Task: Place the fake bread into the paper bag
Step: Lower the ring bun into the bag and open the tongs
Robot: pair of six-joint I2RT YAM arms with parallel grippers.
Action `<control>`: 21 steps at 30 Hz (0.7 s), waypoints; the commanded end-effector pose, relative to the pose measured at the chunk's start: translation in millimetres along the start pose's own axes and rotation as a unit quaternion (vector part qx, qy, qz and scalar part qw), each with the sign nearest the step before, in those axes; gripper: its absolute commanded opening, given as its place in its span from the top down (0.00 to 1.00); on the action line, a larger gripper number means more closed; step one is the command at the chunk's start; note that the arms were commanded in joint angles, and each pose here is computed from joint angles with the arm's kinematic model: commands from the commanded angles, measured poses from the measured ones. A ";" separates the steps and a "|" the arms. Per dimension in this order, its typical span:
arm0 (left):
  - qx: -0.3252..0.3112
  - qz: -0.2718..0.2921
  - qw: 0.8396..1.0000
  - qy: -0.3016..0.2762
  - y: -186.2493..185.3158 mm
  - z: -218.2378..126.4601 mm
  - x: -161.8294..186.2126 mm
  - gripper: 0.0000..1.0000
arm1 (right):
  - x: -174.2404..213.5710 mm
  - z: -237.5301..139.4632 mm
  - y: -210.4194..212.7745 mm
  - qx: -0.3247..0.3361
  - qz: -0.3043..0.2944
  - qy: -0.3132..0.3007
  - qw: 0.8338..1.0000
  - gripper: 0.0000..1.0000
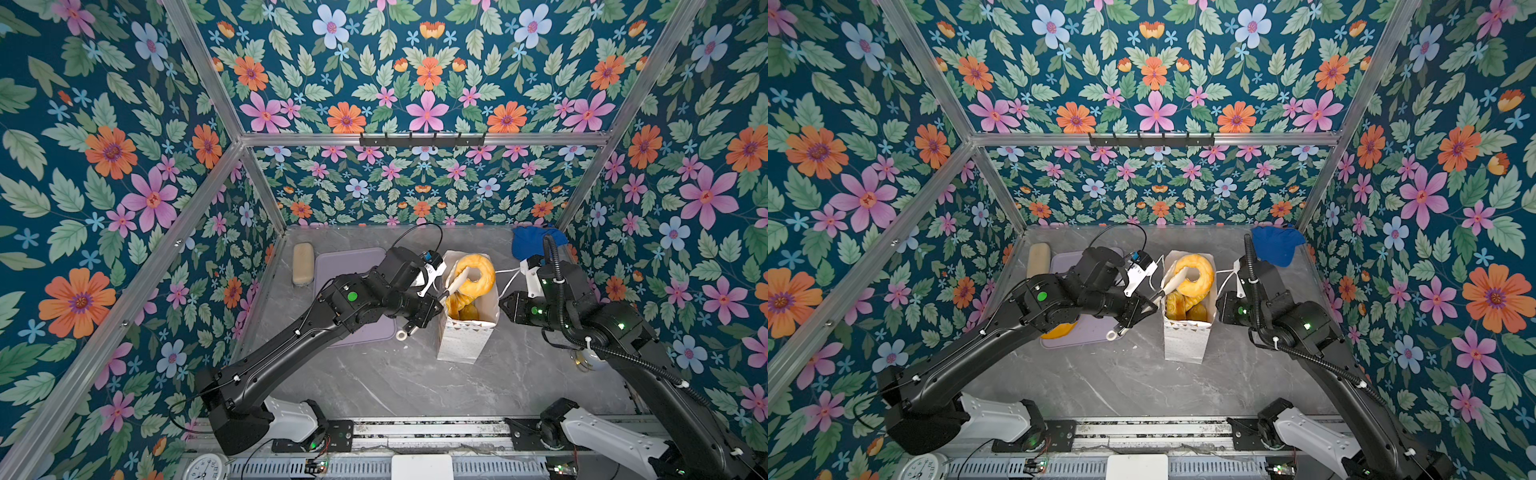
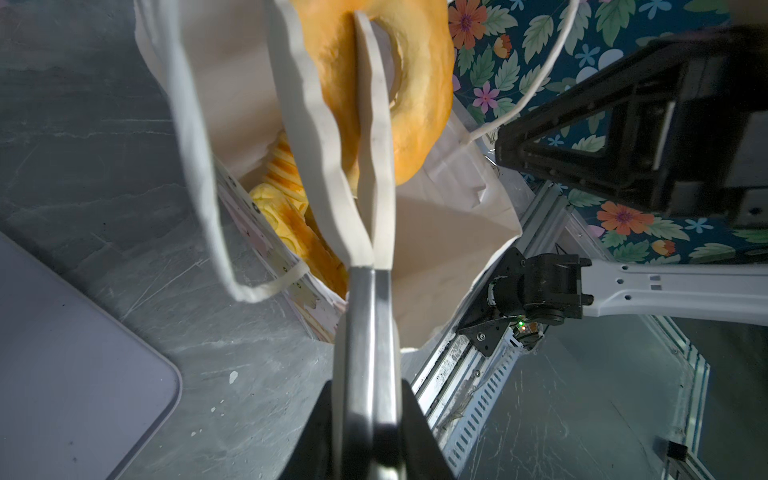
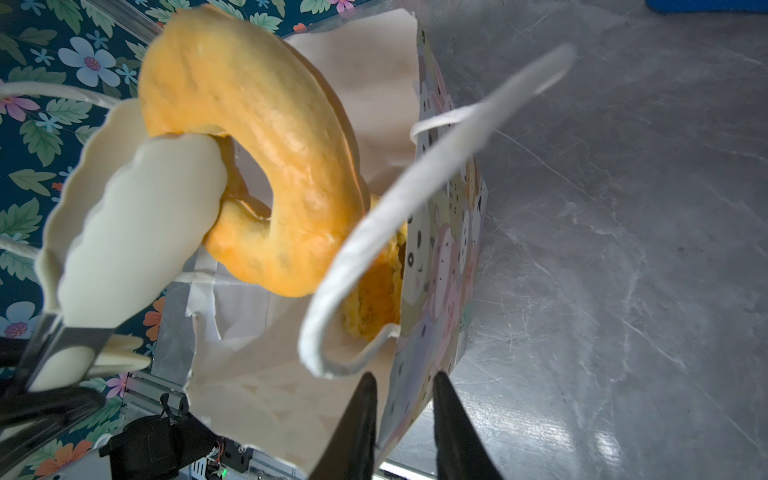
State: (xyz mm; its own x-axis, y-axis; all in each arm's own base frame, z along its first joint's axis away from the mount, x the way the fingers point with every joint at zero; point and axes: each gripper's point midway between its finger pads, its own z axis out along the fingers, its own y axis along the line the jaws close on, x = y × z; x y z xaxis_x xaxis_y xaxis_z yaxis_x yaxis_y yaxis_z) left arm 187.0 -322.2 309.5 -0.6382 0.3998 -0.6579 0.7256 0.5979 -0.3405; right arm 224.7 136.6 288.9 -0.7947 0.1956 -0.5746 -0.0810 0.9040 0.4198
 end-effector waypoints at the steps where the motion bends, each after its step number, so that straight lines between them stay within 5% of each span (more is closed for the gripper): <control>1: -0.008 0.012 1.000 -0.014 1.2 -3.3 -8.3 0.99 | 1.0 -0.9 -2.2 0.005 0.006 0.001 1.000 0.75; 12: -0.020 0.014 1.000 0.000 3.2 -7.8 -6.2 0.66 | -0.7 -0.9 -0.3 0.002 0.006 -0.001 1.000 0.74; 21: -0.021 0.018 1.000 0.001 2.7 -8.7 -9.1 0.61 | -1.4 -0.5 0.1 0.002 0.004 -0.001 1.000 0.74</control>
State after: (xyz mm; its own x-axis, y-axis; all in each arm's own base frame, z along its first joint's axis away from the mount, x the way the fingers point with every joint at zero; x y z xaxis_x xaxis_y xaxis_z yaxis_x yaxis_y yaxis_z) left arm 190.0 -316.8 313.9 -0.6359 0.4255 -0.6439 0.7226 0.6214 -0.3029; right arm 225.3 137.0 288.0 -0.7966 0.1945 -0.5724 -0.0796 0.9048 0.4184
